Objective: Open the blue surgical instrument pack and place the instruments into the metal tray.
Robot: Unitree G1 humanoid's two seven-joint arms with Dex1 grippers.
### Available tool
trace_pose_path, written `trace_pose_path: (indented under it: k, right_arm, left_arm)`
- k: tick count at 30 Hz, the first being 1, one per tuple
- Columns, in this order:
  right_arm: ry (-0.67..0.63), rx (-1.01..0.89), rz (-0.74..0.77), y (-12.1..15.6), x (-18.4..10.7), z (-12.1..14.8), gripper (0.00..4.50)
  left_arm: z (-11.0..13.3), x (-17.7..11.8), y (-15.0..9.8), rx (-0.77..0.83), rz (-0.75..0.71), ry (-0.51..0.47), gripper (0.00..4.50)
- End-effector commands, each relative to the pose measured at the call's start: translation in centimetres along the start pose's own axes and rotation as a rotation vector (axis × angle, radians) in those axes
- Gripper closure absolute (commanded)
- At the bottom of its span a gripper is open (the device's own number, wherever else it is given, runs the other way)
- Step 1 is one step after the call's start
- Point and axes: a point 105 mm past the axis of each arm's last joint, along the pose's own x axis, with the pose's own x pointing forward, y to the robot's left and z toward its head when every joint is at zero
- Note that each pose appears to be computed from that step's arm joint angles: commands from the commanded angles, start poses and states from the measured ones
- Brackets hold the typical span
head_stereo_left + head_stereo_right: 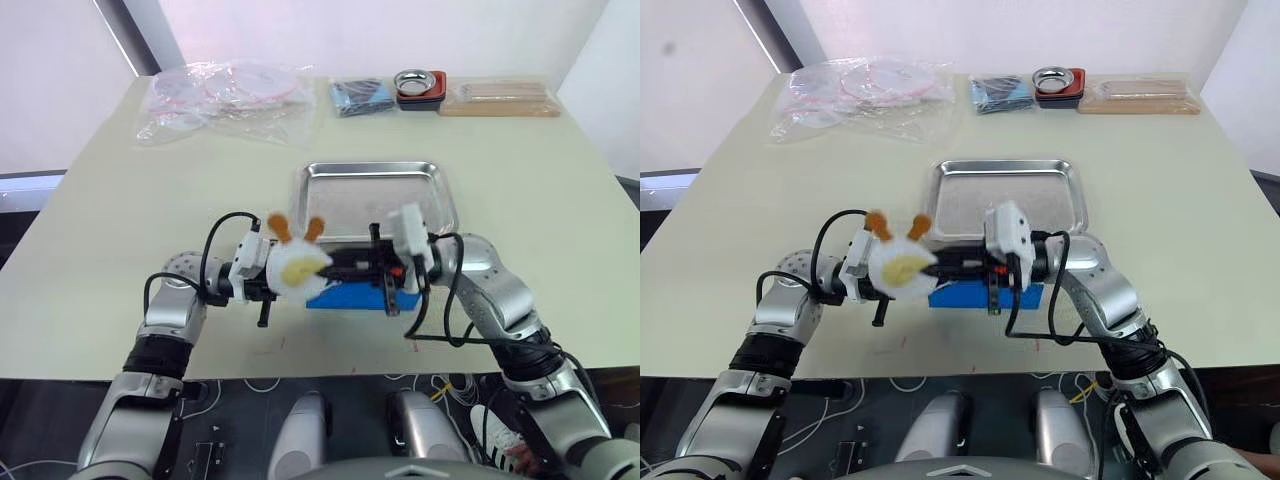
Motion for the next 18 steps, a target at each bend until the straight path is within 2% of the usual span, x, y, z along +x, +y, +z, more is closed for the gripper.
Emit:
trace_pose_path:
  k: [1,2,3,4,7,11,18]
  right_arm:
    - [-0.002,-0.094,0.074,0.8,0.7,0.4,3.05]
    - [-0.005,-0.095,0.070,0.7,0.7,0.4,2.54]
    - [-0.012,-0.082,0.061,0.5,0.6,0.7,1.81]
    - [-0.011,-0.077,0.059,0.4,0.3,0.8,1.54]
    - [-0.007,-0.079,0.039,0.1,-0.5,1.3,0.16]
    - [0.003,-0.044,-0.074,-1.3,-2.7,1.5,0.05]
    - [0.184,0.107,-0.194,-1.0,-8.6,-2.1,0.05]
  left_arm:
    - [-0.5,-0.1,-0.5,-0.001,-0.029,0.015,4.50]
    - [-0.6,-0.1,-0.6,-0.003,-0.030,0.015,4.50]
    - [-0.6,-0.1,-0.7,-0.005,-0.033,0.015,4.50]
    - [-0.7,-0.1,-0.8,-0.007,-0.034,0.014,4.50]
    - [-0.9,0.0,-1.0,-0.012,-0.039,0.014,4.50]
    - [-1.1,0.0,-0.9,-0.013,-0.038,0.017,4.50]
    - [-1.0,-0.1,-0.6,-0.007,-0.031,0.017,4.50]
